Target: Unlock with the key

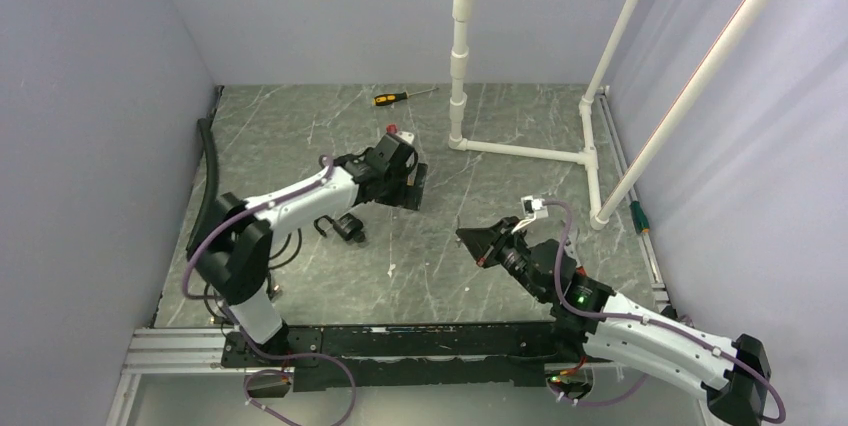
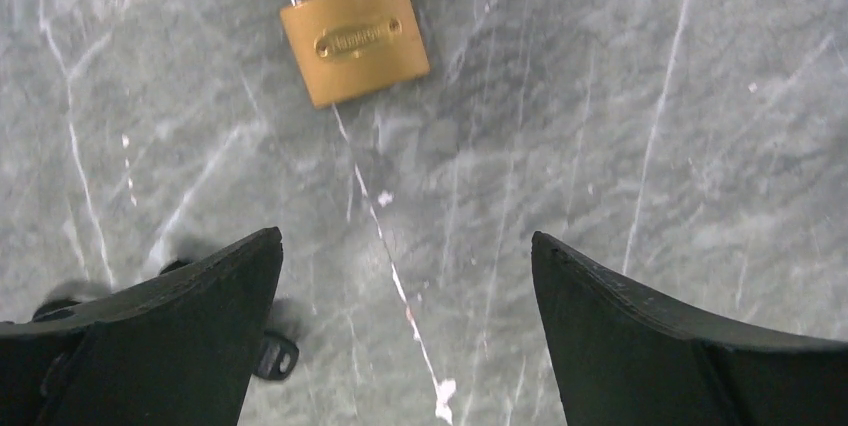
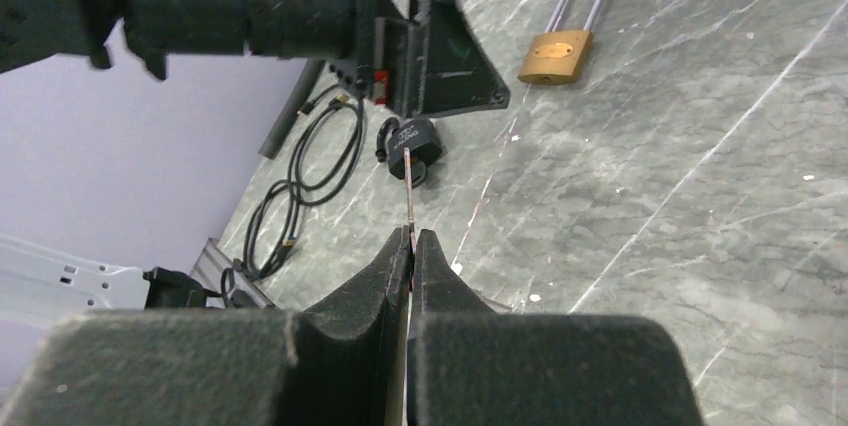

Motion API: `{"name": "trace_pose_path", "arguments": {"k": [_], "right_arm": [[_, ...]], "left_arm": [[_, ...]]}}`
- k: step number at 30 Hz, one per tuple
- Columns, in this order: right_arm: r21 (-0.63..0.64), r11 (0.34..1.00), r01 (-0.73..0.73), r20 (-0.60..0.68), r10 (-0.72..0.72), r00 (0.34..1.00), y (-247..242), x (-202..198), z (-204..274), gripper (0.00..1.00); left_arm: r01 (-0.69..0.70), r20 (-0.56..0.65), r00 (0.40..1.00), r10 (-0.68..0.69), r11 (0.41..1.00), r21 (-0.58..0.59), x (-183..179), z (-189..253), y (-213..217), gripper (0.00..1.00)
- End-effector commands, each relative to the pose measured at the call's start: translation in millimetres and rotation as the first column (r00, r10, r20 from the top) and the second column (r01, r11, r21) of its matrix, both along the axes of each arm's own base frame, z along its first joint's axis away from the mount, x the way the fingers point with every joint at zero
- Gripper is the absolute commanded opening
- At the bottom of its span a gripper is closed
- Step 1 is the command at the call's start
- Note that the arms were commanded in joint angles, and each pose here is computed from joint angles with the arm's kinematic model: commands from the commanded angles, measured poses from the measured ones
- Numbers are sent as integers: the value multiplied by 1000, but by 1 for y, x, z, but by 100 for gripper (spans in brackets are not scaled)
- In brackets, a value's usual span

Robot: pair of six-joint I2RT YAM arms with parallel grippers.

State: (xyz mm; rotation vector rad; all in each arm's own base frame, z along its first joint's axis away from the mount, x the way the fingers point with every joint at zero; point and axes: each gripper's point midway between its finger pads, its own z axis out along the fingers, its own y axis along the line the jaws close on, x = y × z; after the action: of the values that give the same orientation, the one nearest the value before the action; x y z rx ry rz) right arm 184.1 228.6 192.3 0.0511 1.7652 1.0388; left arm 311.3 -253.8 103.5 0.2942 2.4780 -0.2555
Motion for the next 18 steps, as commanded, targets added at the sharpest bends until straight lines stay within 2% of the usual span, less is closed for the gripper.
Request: {"name": "trace_pose_path", "arguments": {"k": [1, 11, 18], "right_arm": [[11, 1000, 23, 25, -23, 999, -9, 0, 3, 0], [14, 1000, 28, 53, -28, 998, -18, -3, 5, 0], [-15, 999, 38, 27, -38, 999, -18, -2, -1, 0]], "left_arm": [[28, -34, 999, -28, 999, 16, 30, -5, 0, 98], [11, -135, 991, -4, 999, 50, 62, -43, 3, 94], [35, -120, 992, -32, 999, 19, 74, -45, -9, 93]]}}
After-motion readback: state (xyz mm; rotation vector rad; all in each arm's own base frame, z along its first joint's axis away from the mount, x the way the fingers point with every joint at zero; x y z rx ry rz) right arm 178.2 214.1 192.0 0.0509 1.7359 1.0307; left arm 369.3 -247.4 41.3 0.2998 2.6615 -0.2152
